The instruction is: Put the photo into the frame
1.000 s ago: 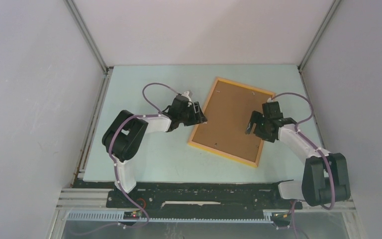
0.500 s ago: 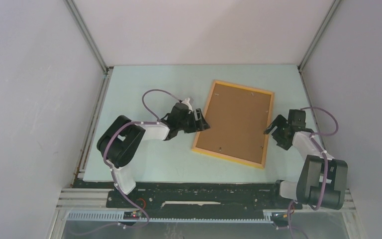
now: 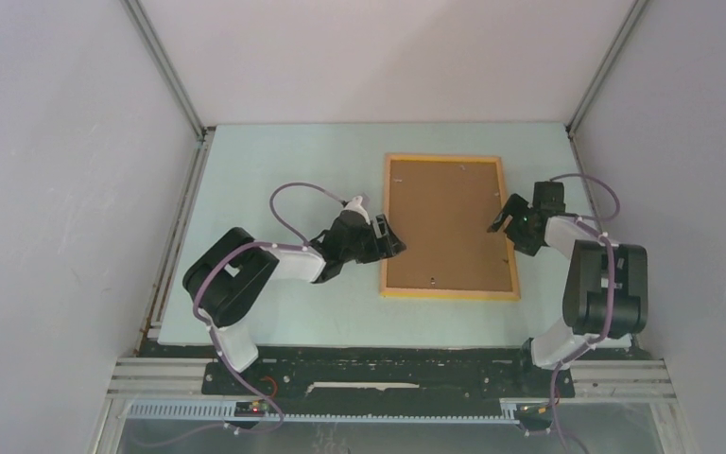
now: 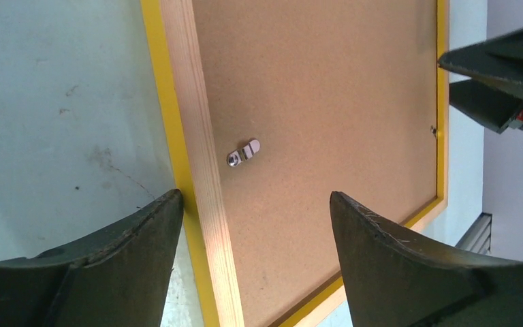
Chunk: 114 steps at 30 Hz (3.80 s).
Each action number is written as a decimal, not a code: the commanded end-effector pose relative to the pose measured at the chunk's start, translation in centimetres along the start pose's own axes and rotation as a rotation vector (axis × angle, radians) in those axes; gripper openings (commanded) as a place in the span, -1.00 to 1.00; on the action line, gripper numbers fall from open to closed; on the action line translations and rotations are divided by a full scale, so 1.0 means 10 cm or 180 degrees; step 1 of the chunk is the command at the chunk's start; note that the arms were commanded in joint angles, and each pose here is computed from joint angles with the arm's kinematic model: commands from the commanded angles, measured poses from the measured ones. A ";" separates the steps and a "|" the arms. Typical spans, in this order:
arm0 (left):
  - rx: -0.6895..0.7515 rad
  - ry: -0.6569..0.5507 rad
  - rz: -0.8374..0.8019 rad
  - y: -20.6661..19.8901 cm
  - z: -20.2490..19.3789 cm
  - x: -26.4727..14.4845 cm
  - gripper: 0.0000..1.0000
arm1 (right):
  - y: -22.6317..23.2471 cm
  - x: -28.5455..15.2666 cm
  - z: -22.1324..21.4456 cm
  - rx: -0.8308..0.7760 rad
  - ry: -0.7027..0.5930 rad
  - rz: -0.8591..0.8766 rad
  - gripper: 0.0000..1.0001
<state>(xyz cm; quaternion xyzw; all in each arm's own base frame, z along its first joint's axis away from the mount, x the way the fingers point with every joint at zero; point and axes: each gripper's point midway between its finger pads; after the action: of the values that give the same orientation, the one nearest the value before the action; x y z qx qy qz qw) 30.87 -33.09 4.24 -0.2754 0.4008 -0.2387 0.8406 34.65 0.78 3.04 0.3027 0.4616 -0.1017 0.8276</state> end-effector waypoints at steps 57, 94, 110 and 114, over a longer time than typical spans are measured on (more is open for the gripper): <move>-0.0425 -0.0528 0.0280 0.88 1.76 -0.16 0.70 | 0.01 -0.41 -0.36 -0.0032 0.0167 0.0268 0.75; -0.1167 -0.0486 -0.0167 0.85 1.46 -0.07 0.20 | -0.12 -0.38 -0.47 0.1131 0.0170 -0.0913 0.72; -0.1163 -0.0511 -0.0260 0.80 1.48 -0.08 0.20 | -0.21 -0.26 -0.56 0.1868 0.0168 -0.1353 0.54; -0.1163 -0.0507 -0.0264 0.80 1.48 -0.08 0.20 | -0.18 -0.26 -0.60 0.1805 0.0159 -0.1406 0.42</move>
<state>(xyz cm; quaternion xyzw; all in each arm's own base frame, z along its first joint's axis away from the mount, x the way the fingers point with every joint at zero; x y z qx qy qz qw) 44.25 -21.70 4.83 -0.4510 0.3744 -0.1370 0.7985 27.64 2.22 1.71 0.4144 0.5012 -0.3778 0.6590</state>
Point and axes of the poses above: each gripper's point midway between its finger pads, its own x axis out along the fingers, its own y axis along the line the jaws close on, z = x × y, and after that the axes turned 1 degree about x, right-handed
